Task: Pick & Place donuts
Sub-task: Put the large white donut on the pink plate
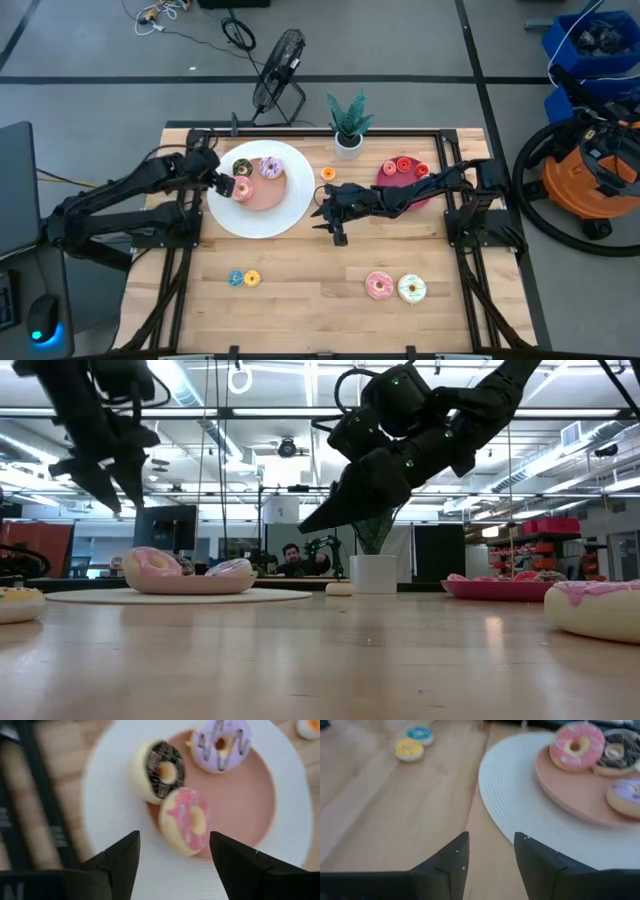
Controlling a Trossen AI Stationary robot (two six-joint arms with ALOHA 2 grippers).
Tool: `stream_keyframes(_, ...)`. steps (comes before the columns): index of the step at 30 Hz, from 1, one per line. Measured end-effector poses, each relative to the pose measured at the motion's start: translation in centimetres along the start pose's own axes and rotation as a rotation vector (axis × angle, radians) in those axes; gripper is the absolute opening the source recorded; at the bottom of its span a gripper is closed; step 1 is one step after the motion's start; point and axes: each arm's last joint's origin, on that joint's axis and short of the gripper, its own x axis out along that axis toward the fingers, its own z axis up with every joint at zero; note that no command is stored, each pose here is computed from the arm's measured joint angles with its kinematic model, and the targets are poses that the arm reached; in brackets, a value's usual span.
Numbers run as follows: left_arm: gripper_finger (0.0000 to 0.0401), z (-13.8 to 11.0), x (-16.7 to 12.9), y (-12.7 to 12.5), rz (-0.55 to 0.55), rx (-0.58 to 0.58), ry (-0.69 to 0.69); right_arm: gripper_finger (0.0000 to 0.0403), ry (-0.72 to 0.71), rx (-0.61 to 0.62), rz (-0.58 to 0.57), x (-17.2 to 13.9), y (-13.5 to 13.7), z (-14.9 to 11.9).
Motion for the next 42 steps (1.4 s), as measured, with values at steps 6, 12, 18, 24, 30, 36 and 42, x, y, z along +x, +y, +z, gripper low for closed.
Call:
stream_keyframes(6,0.0224,-1.3,-0.2,-1.6,-0.001,0.156,-0.092,0.0163,0.108,0.017,-0.131,-1.3,-0.3,0.1)
stream_keyframes(12,0.0203,-5.6,3.3,-4.7,-0.221,0.316,-0.296,0.0163,0.272,0.075,-0.208,-3.4,0.0,-0.7)
stream_keyframes(18,0.0191,-10.0,5.0,-6.3,-0.582,0.448,-0.564,0.0163,0.323,0.164,-0.196,-6.7,2.8,-2.2)
stream_keyframes(24,0.0182,-11.9,4.1,-7.4,-0.656,0.586,-0.657,0.0155,0.271,0.177,0.024,-9.6,7.7,-2.1)
stream_keyframes(30,0.0176,-13.1,3.2,-10.1,-0.587,0.688,-0.667,0.0160,0.354,0.346,0.243,-10.5,11.7,-3.8)
stream_keyframes(36,0.0176,-14.2,4.1,-12.8,-0.482,0.752,-0.642,0.0226,0.424,0.418,0.261,-11.0,12.7,-2.5)
stream_keyframes(42,0.0176,-15.0,5.0,-15.9,-0.443,0.792,-0.610,0.0289,0.640,0.376,0.131,-12.7,13.5,-2.0)
